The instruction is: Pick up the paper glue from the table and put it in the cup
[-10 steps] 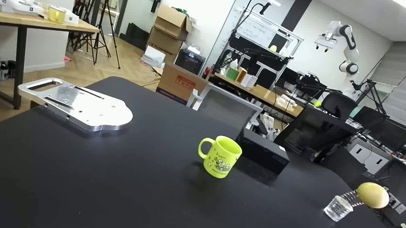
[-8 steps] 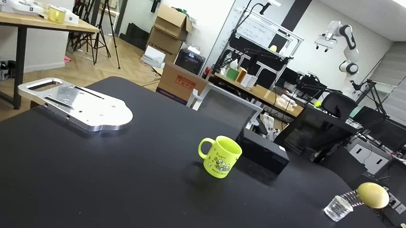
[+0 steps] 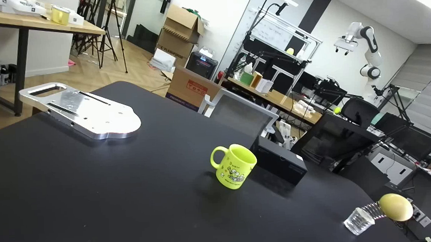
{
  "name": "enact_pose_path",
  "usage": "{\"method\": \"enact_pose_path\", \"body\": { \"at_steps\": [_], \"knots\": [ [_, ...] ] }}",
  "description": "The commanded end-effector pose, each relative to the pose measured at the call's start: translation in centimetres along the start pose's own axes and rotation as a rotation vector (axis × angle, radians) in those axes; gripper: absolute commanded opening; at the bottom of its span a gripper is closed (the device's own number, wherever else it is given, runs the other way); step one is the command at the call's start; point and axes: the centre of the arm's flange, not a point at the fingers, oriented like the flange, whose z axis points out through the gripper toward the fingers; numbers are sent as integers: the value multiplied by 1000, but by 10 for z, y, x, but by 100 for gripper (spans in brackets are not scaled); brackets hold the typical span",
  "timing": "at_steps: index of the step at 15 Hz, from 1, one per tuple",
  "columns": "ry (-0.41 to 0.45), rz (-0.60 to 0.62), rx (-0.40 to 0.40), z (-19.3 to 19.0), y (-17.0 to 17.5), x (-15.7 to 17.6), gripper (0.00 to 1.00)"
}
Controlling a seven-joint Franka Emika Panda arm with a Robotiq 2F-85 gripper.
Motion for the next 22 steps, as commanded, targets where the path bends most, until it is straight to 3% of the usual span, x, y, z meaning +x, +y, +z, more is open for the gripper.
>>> {"method": "enact_pose_path", "body": {
  "at_steps": [1,5,12,22],
  "knots": [
    [27,-1,-16,1,-2,14,100],
    [55,10,-38,17,-10,46,100],
    [104,16,-110,83,-28,107,100],
    [14,43,-94,156,-18,141,100]
  ]
}}
